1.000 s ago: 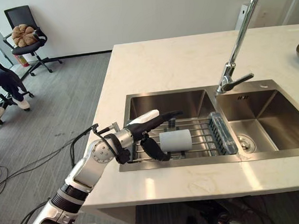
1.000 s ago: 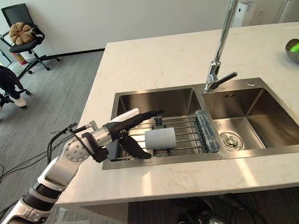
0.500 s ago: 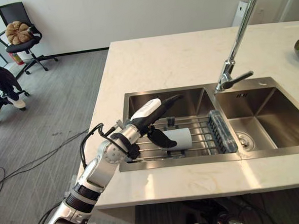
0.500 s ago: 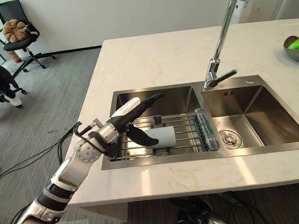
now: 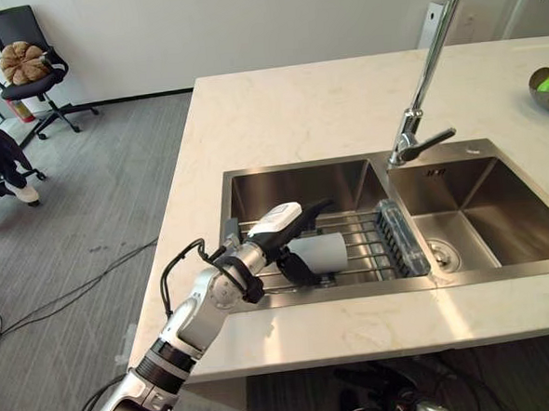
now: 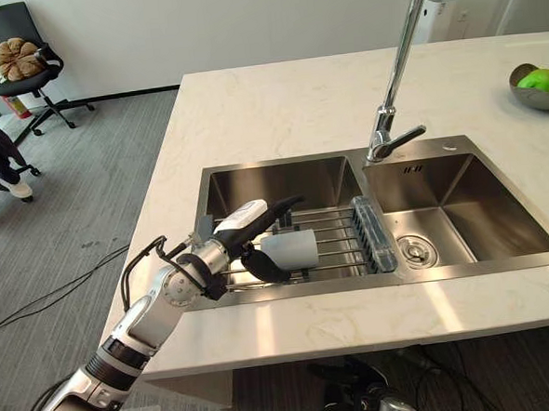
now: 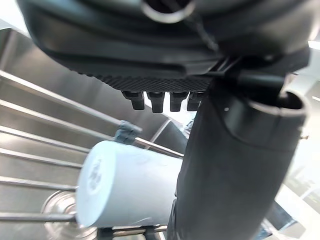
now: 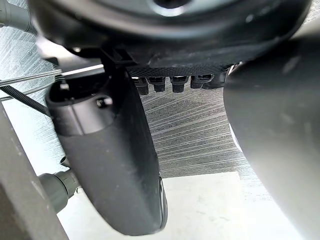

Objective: Walk over to the sink, pick up the cup, carry it to the dishwasher, place the cup inside the dishwasher, then close the dishwasher door

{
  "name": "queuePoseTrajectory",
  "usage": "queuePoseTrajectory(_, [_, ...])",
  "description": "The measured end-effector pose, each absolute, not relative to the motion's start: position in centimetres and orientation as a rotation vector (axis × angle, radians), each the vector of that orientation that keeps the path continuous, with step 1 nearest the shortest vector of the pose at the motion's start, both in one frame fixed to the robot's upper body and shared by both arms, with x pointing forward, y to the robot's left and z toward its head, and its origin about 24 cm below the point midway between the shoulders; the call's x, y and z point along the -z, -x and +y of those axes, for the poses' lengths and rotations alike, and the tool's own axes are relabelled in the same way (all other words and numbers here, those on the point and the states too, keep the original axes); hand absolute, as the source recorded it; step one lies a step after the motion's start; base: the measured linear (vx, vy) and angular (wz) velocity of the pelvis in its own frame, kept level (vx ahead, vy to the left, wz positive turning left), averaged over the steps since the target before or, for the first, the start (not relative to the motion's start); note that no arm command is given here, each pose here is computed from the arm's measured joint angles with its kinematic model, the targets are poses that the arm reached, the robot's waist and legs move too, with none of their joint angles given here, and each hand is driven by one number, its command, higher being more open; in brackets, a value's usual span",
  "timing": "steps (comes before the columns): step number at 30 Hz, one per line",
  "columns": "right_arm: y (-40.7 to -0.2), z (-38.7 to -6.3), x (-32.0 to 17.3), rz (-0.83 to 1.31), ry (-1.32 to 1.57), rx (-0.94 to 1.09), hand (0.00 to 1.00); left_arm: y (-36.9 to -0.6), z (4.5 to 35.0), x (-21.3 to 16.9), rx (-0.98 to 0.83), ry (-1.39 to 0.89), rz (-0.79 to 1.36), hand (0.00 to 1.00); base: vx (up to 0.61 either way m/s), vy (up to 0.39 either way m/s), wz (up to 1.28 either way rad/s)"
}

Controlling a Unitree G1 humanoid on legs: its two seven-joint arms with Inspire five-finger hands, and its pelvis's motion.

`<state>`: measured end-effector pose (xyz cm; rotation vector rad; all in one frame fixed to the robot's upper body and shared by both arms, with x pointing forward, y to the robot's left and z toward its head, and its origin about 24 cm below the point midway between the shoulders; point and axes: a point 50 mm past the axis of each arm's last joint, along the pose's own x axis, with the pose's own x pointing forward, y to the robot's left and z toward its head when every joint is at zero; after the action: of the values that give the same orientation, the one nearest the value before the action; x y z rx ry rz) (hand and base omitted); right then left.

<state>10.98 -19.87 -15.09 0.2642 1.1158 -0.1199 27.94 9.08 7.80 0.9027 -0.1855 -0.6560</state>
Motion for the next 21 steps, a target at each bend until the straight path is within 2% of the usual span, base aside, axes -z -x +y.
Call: queuePoseTrajectory(21, [-11.3,-19.6,15.2,1.146,-0.242,0.1,1.0,-28.0,9.0,-5.3,0.616,-0.965,-0.091,1.0,0.0,0.0,0.0])
